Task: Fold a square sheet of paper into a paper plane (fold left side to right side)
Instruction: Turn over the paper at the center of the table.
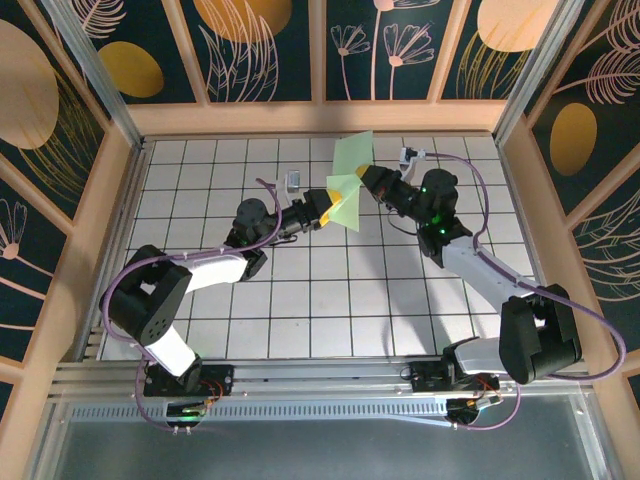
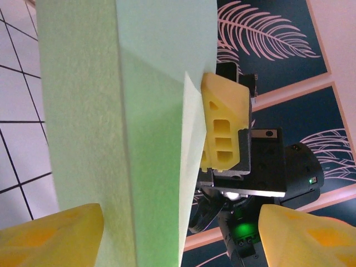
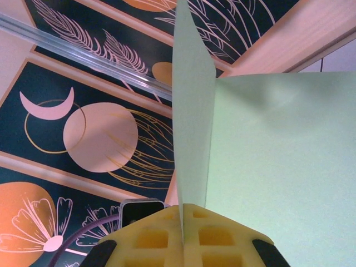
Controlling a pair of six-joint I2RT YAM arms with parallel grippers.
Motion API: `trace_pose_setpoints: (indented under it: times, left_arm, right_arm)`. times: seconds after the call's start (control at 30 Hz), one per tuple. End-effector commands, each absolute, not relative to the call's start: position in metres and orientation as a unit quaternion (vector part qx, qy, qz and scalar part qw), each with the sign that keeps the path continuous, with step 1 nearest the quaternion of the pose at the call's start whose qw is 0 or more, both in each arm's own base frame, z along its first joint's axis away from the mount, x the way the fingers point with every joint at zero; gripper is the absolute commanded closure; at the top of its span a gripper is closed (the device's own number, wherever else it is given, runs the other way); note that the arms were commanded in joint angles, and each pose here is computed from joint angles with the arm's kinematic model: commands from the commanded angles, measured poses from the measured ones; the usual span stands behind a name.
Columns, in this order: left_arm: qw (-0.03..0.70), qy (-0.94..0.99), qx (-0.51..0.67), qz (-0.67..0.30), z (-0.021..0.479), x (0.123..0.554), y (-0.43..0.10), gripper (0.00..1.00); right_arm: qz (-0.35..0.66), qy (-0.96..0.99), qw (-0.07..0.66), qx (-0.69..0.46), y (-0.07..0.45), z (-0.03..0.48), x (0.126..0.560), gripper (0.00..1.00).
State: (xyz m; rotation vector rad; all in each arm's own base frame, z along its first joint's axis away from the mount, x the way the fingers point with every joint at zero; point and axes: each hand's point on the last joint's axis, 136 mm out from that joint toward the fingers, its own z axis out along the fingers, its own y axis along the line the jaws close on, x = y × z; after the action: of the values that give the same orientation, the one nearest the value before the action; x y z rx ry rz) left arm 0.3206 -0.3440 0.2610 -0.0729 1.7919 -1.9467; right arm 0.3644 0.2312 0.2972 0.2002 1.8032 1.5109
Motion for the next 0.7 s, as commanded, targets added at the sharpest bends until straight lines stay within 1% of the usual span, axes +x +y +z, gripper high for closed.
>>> trace_pose_setpoints:
  times: [0.0, 0.07, 0.27, 0.43, 0.57, 0.67]
  left_arm:
    - [0.259, 0.63, -0.008, -0.732, 0.28, 0.32, -0.348, 0.34]
    - [0.261, 0.631, -0.01, -0.731, 0.278, 0.322, -0.348, 0.4]
    - [0.262, 0.65, -0.021, -0.713, 0.265, 0.326, -0.348, 0.62]
    - [0.264, 0.66, -0.025, -0.703, 0.259, 0.328, -0.347, 0.76]
    - [0.265, 0.669, -0.025, -0.693, 0.255, 0.328, -0.346, 0.85]
    - [0.267, 0.684, -0.025, -0.679, 0.25, 0.327, -0.345, 0.91]
  right_arm:
    - [0.603, 0.695, 0.384, 0.08, 0.232, 0.304, 0.359, 1.0]
    - [0.603, 0.695, 0.383, 0.082, 0.232, 0.303, 0.359, 1.0]
    - [0.601, 0.699, 0.378, 0.082, 0.233, 0.299, 0.358, 0.91]
    - [0.599, 0.703, 0.375, 0.082, 0.233, 0.295, 0.357, 0.82]
    - [0.583, 0.713, 0.381, 0.082, 0.23, 0.291, 0.357, 0.73]
    - [0.548, 0.733, 0.395, 0.082, 0.222, 0.285, 0.36, 0.64]
